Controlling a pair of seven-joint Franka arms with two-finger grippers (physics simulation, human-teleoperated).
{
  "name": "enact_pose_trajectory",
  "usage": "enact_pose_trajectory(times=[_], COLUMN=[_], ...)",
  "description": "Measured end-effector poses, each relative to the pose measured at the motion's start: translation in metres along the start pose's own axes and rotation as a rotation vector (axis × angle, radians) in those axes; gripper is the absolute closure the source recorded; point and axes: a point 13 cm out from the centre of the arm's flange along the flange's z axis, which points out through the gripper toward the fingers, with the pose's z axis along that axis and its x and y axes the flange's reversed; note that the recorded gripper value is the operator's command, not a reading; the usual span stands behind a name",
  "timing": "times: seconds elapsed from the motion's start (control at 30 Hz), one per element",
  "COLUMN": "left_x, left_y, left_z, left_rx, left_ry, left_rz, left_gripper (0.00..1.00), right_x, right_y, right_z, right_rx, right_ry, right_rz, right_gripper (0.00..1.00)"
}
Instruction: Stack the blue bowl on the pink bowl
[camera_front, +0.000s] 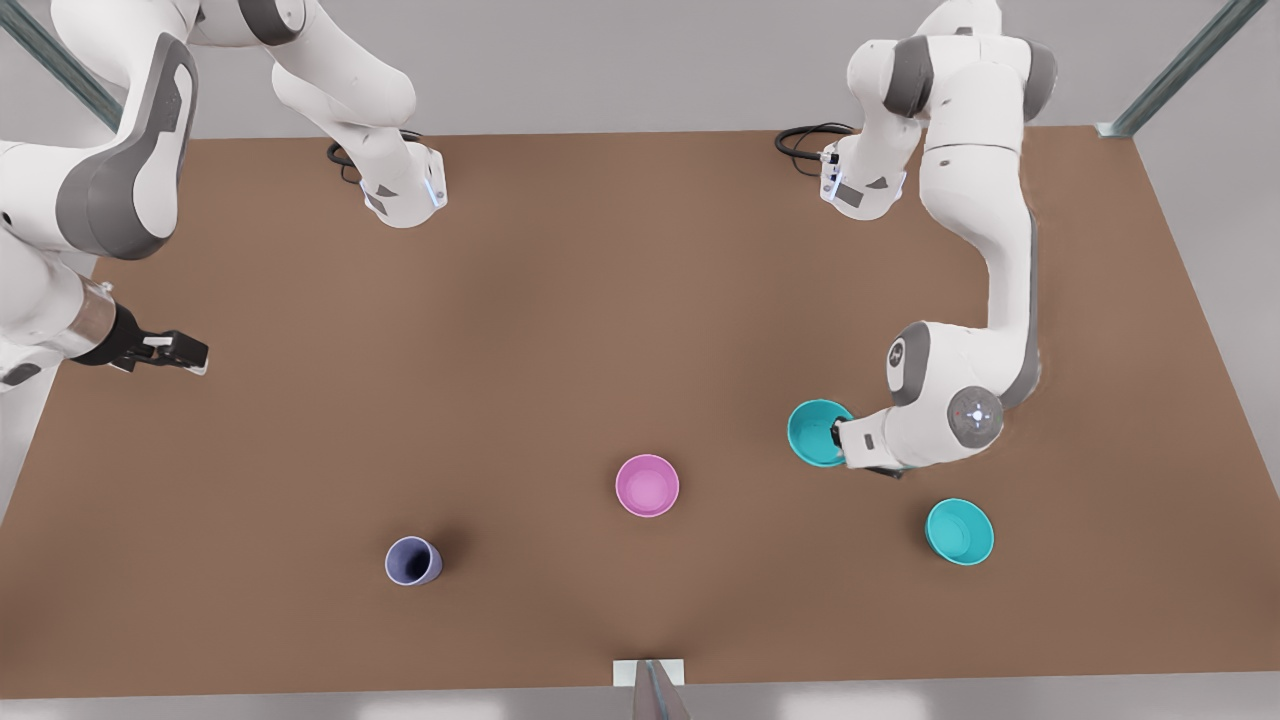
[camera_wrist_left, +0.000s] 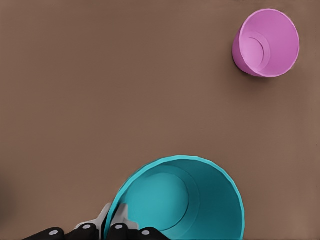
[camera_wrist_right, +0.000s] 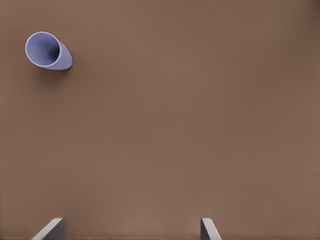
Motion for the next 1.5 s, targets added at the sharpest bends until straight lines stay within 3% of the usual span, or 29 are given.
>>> enact_pose_trajectory(times=[0.1, 0.23, 0.67, 1.07, 1.1, 1.13, 1.23, 1.3, 1.37, 1.5], left_x=[-0.061, -0.103, -0.143, -0.158, -0.159, -0.159, -0.161, -0.147, -0.097, 0.030], left_y=[-0.089, -0.161, -0.166, -0.160, -0.160, -0.160, -0.152, -0.105, -0.028, 0.029], left_z=[0.030, 0.059, 0.111, 0.120, 0.120, 0.120, 0.111, 0.035, -0.084, -0.237], left_rx=[-0.017, -0.014, 0.046, 0.094, 0.096, 0.100, 0.128, 0.114, 0.061, -0.052], left_ry=[0.010, -0.003, -0.083, -0.134, -0.137, -0.140, -0.147, -0.164, -0.176, -0.124], left_rz=[0.012, -0.078, -0.541, -0.776, -0.788, -0.800, -0.835, -0.865, -0.907, -0.914], left_gripper=[0.79, 0.79, 0.79, 0.79, 0.67, 0.00, 0.00, 0.00, 0.00, 0.00], right_x=[0.001, 0.001, 0.000, 0.000, 0.000, 0.000, 0.000, 0.000, 0.000, 0.000], right_y=[0.000, 0.001, 0.003, 0.003, 0.003, 0.003, 0.003, 0.003, 0.003, 0.003], right_z=[0.001, 0.002, 0.005, 0.006, 0.006, 0.006, 0.006, 0.006, 0.006, 0.006], right_rx=[0.000, -0.001, -0.001, -0.001, -0.001, -0.001, -0.001, -0.001, -0.001, -0.001], right_ry=[0.004, 0.009, 0.016, 0.017, 0.017, 0.017, 0.017, 0.017, 0.017, 0.017], right_rz=[-0.016, -0.033, -0.071, -0.086, -0.087, -0.088, -0.090, -0.091, -0.092, -0.095], right_gripper=[0.00, 0.00, 0.00, 0.00, 0.00, 0.00, 0.00, 0.00, 0.00, 0.00])
